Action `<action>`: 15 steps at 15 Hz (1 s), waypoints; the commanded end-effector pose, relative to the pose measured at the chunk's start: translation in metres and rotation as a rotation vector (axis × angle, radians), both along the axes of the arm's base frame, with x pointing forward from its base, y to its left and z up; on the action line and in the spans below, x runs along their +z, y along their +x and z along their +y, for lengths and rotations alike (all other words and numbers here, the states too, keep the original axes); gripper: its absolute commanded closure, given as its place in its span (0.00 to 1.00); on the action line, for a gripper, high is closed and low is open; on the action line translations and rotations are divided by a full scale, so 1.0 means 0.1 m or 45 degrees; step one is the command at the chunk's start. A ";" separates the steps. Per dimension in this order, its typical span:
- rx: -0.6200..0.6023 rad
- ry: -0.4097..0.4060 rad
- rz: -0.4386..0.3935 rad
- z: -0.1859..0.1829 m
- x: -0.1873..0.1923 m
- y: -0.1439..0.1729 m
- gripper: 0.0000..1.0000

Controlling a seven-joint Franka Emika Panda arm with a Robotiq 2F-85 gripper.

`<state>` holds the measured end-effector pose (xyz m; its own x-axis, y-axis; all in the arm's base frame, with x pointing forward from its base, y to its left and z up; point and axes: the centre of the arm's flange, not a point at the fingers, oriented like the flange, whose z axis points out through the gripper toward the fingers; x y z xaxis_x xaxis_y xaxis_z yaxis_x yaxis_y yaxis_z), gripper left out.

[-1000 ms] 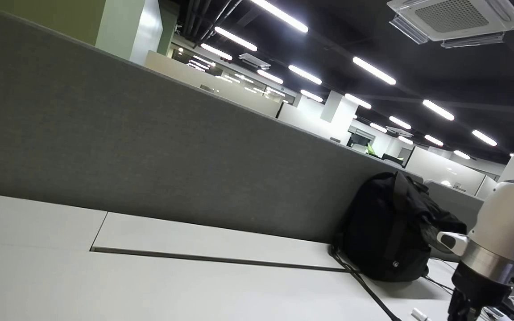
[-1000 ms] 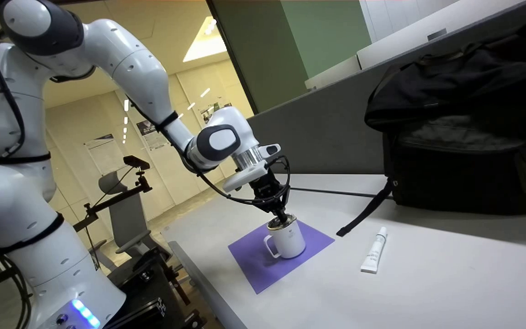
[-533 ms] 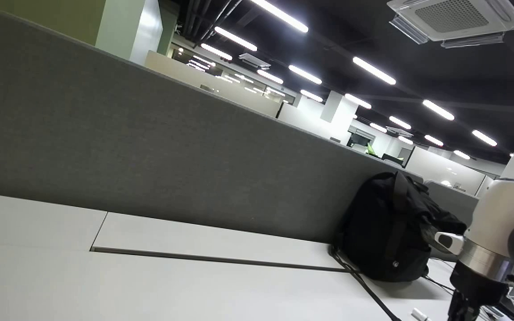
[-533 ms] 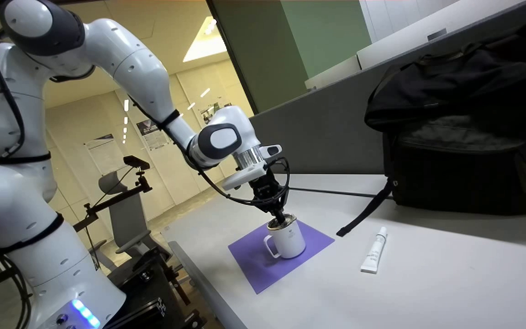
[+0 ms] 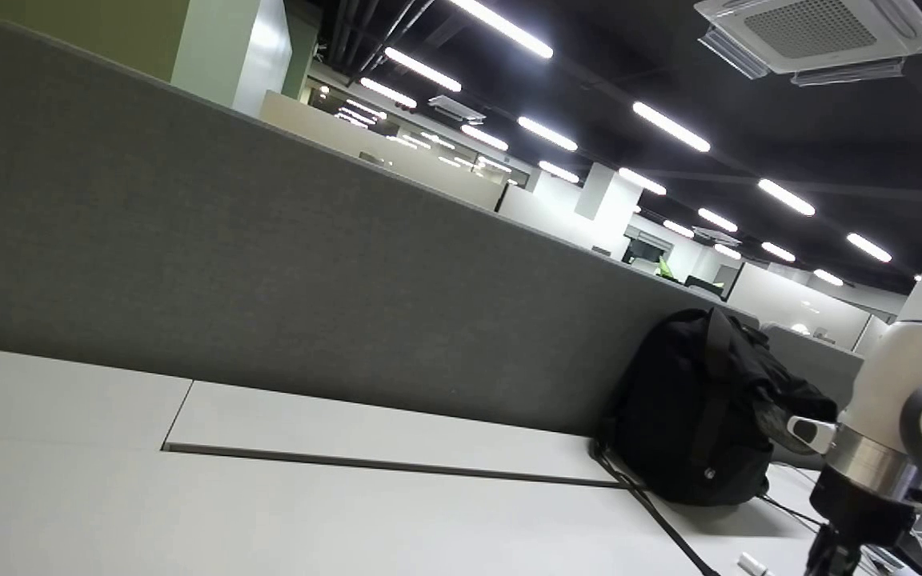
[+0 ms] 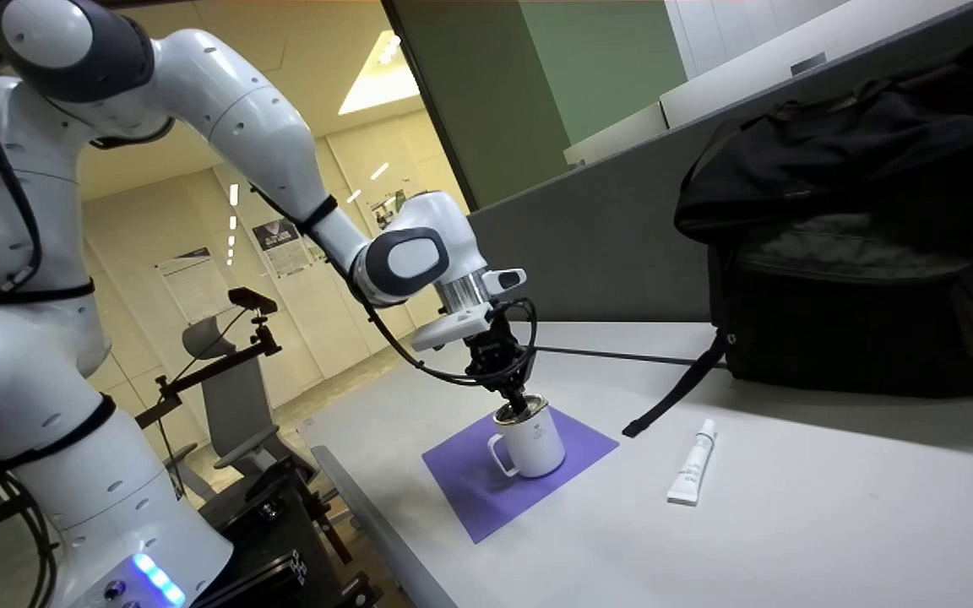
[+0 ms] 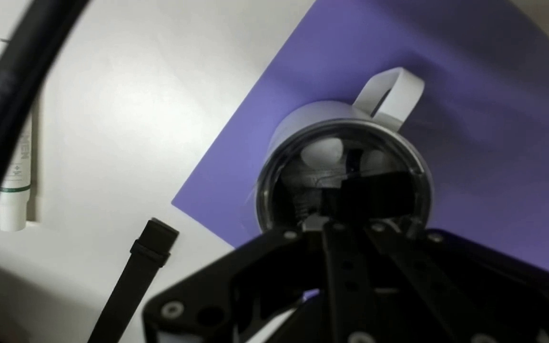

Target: Open the to small opening on the white cup.

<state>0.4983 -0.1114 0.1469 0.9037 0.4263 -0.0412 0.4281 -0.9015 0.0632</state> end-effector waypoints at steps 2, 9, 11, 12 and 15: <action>-0.073 0.102 0.060 -0.02 -0.21 0.10 1.00; -0.036 0.105 0.013 0.11 0.24 0.16 1.00; -0.013 0.106 0.004 0.18 0.37 0.20 1.00; 0.000 0.115 0.006 0.20 0.45 0.22 1.00; 0.038 0.122 0.022 0.27 0.62 0.29 1.00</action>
<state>0.5201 -0.0871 0.1831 0.8992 0.4375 -0.0062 0.4374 -0.8991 -0.0169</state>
